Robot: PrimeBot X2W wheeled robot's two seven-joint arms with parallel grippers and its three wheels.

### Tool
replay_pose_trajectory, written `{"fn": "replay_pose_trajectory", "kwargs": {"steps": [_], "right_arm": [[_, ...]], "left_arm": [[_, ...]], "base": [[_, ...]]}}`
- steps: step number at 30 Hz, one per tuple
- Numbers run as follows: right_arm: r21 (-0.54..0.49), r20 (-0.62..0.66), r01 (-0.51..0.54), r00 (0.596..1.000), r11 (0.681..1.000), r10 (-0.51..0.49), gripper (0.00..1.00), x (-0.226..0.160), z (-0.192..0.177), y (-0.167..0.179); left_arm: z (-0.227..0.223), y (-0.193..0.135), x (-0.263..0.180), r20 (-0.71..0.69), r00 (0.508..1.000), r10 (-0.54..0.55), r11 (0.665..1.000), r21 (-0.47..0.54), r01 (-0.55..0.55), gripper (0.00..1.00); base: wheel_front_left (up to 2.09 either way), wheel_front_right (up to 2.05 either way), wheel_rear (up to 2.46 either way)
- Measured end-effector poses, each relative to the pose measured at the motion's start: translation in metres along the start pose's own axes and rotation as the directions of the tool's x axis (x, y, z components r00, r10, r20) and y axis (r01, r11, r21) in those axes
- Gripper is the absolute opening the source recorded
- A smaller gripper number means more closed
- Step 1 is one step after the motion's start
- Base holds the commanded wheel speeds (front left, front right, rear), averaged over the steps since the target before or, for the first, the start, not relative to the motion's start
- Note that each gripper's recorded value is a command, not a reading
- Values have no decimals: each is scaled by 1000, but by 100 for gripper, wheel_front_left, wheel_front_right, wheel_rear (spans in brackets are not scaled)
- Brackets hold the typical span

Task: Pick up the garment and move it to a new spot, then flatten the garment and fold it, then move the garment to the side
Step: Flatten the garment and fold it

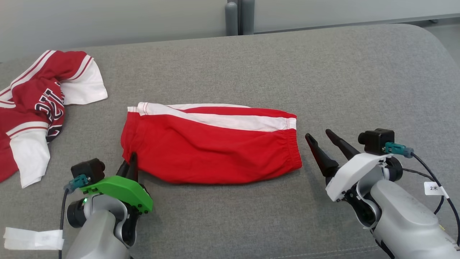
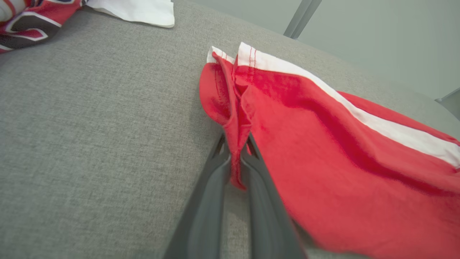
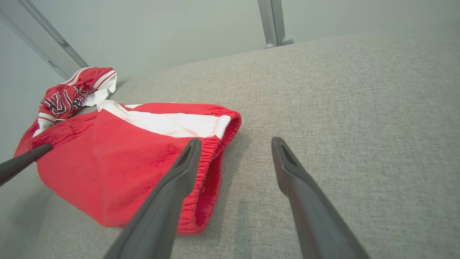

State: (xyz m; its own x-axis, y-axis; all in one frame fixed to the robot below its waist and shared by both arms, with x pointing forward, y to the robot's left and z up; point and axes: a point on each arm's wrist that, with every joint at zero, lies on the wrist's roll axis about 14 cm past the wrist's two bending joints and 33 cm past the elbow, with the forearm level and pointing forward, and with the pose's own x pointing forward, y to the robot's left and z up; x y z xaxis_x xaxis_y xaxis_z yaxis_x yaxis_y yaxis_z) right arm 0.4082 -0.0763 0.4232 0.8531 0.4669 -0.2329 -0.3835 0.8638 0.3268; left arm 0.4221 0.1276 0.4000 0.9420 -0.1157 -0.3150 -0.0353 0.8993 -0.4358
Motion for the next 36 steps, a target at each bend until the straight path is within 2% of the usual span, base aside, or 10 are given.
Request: {"fn": "replay_pose_trajectory", "kwargs": {"steps": [4,9,10,13,14,15,26,31,36], "right_arm": [[2,-12,-33,999,999,33,100,2,0,14],[11,-57,-31,998,999,31,100,1,-8,15],[14,-66,-26,997,1000,27,100,0,-9,13],[29,-88,-21,996,999,23,100,0,-13,13],[32,-92,-21,995,999,24,100,0,-13,14],[31,-99,-23,995,999,26,100,0,-14,15],[64,-169,-4,985,998,15,100,2,-23,17],[51,-226,-11,974,999,22,100,5,-31,20],[23,-297,-12,955,1000,19,100,6,-42,19]], "left_arm": [[-3,-5,-11,11,1000,-14,1000,-6,14,0],[-13,-12,-23,1,1000,-27,1000,1,27,1],[-14,-13,-25,2,1000,-29,1000,4,29,13],[-12,-15,-30,18,999,-26,1000,9,26,39],[-10,-16,-32,25,999,-25,1000,17,25,86],[-8,-17,-34,35,999,-25,999,25,24,100],[32,-5,-57,196,980,42,992,105,-64,100],[56,5,-72,283,956,74,990,94,-104,100],[58,14,-89,312,945,97,988,88,-130,100]], "base": [[0,0,0],[0,0,0],[0,0,0],[0,0,0],[0,0,0],[0,0,0],[0,0,0],[0,0,0],[0,0,0]]}}
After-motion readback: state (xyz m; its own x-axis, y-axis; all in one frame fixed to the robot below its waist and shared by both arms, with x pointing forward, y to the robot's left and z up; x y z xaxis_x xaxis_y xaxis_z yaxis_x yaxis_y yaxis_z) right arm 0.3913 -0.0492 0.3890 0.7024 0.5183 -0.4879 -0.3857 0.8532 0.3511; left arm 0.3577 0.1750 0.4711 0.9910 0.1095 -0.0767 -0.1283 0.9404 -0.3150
